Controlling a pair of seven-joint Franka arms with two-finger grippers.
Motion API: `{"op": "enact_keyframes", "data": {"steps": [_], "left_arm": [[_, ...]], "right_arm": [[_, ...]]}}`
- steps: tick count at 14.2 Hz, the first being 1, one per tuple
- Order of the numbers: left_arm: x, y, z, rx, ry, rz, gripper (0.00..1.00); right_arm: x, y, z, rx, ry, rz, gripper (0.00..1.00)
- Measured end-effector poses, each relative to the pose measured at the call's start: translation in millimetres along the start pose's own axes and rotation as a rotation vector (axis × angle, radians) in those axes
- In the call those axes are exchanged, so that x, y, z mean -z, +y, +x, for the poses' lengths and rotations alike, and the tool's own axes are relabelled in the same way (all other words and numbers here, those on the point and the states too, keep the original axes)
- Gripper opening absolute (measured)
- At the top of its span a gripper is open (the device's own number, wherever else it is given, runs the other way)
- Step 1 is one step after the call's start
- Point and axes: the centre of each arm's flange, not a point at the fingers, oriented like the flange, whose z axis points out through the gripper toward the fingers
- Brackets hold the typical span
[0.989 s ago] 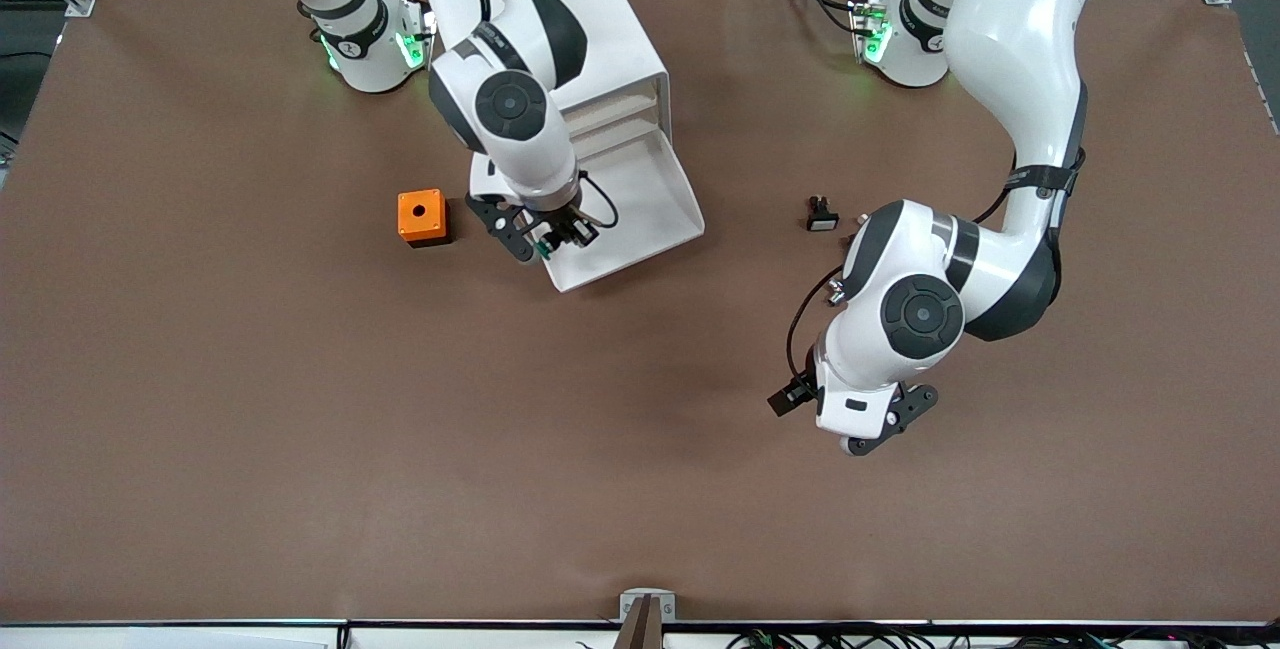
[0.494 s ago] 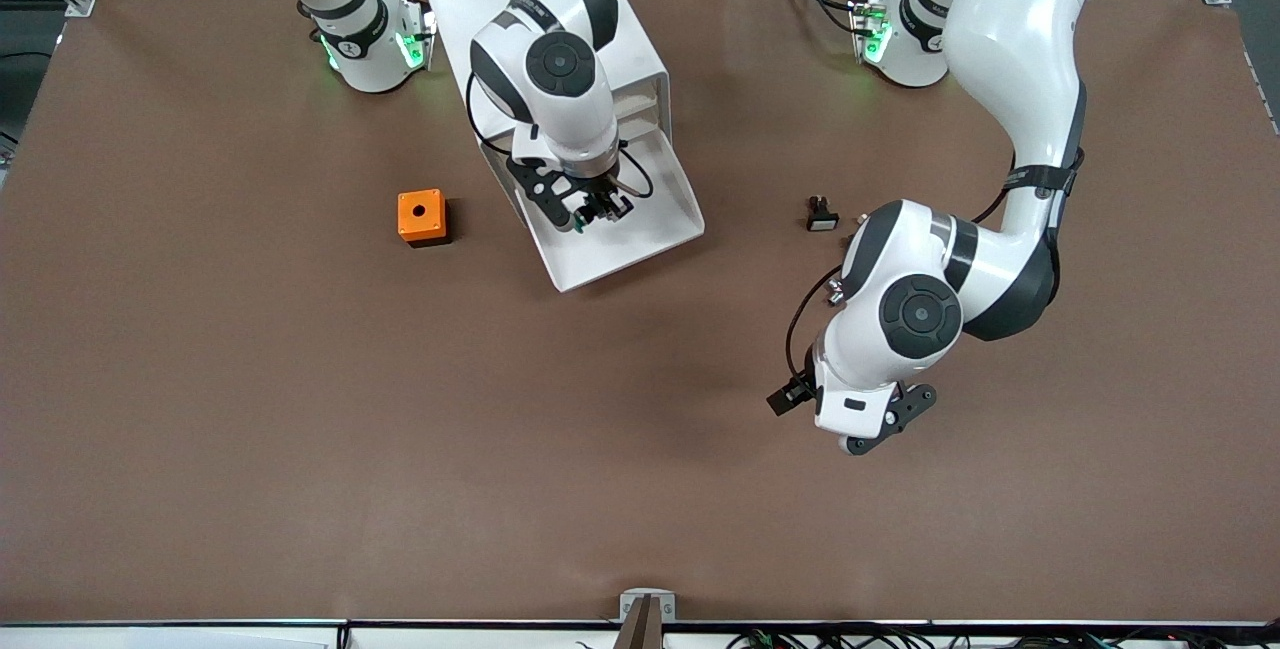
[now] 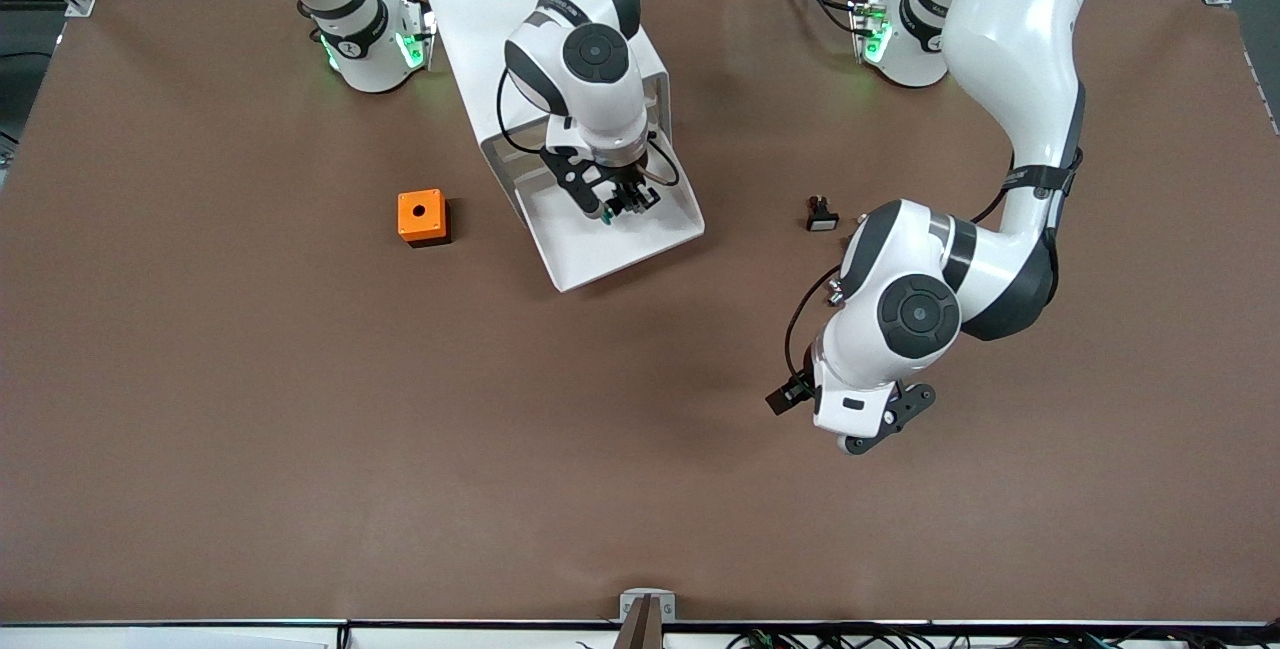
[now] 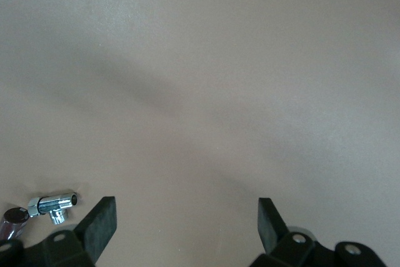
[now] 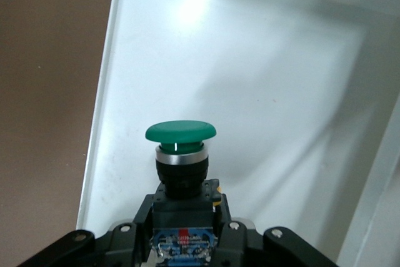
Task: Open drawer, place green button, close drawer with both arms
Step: 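Lower the green button into the drawer with the right gripper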
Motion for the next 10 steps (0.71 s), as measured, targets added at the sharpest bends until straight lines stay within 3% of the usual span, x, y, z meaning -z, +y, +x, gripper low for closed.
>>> {"op": "enact_keyframes", "data": {"steps": [10], "left_arm": [[-1.0, 0.5, -1.3, -0.002, -0.001, 0.002, 1.00]], "right_arm": [[-14.2, 0.6, -11.8, -0.030, 0.000, 0.003, 0.41]]}}
